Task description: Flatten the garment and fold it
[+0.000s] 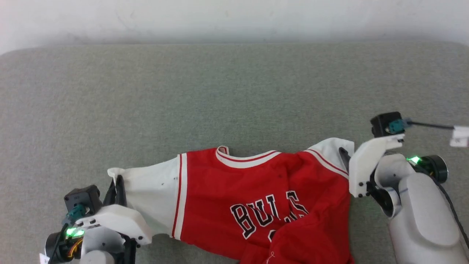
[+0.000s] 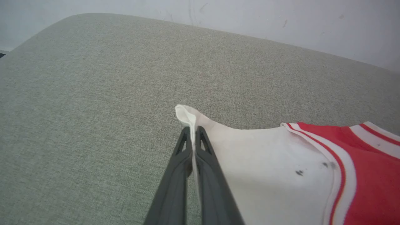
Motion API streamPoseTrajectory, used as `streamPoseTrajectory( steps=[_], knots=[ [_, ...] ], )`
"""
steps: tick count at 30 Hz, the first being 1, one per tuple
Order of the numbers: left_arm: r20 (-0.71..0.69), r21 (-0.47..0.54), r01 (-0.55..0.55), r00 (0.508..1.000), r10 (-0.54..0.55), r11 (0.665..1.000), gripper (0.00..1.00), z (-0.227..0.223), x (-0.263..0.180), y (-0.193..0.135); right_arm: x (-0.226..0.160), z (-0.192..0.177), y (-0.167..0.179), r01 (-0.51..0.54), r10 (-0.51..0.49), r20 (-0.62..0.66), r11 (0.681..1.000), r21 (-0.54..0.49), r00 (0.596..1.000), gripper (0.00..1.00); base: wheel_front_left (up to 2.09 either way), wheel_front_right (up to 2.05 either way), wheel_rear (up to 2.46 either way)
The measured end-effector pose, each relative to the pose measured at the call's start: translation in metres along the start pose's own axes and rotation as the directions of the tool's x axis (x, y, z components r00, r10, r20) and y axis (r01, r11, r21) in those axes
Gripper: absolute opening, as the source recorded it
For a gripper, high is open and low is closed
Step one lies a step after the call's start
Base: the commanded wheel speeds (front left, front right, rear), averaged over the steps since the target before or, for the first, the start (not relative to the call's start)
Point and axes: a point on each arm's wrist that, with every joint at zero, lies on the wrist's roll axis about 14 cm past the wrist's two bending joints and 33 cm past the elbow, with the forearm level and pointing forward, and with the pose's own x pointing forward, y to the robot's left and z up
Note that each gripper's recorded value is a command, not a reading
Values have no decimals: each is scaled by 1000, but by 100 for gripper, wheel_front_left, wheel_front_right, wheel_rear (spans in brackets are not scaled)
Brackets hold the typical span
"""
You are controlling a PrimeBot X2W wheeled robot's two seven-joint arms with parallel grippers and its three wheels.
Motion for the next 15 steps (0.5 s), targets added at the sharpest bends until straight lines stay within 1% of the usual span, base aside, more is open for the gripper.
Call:
streamPoseTrajectory(
  steps=[4, 5, 6, 7, 8, 9, 10, 12, 15],
  knots=[
    [-3, -3, 0, 1000, 0, 1000, 0, -3, 3, -1, 16, -13, 8, -23, 22, -142, 1000, -12, 990, 100, 0, 0, 0],
    [-10, -5, -2, 1000, 2, 1000, 0, -5, 3, 0, 19, -17, 10, -31, 27, -183, 999, -18, 983, 98, 0, 0, 0],
    [-15, -7, -2, 1000, 2, 1000, 0, -8, 3, 0, 21, -20, 11, -36, 29, -221, 999, -30, 975, 65, 0, 0, 0],
    [-21, -9, -3, 1000, 2, 1000, 0, -10, 3, 1, 23, -21, 12, -44, 31, -258, 998, -46, 966, 42, 0, 0, 0],
    [-26, -10, -5, 1000, 5, 1000, 0, -11, 3, 2, 24, -21, 13, -51, 34, -287, 997, -54, 957, 26, 0, 0, 0],
    [-29, -9, -8, 1000, 7, 1000, 0, -12, 4, 2, 25, -21, 14, -59, 39, -308, 997, -57, 950, 17, 0, 0, 0],
    [-30, -8, -9, 1000, 9, 1000, 0, -12, 4, 3, 25, -20, 15, -66, 44, -323, 996, -58, 945, 1, 0, 0, 0],
    [-31, -7, -6, 999, 6, 1000, 0, -13, 5, 2, 24, -20, 19, -84, 56, -348, 994, -66, 936, 0, 0, 0, 0],
    [-26, -2, 14, 1000, -14, 1000, 0, -10, 5, -1, 21, -13, 17, -97, 57, -349, 991, -97, 935, 0, 0, 0, 0]
  ],
)
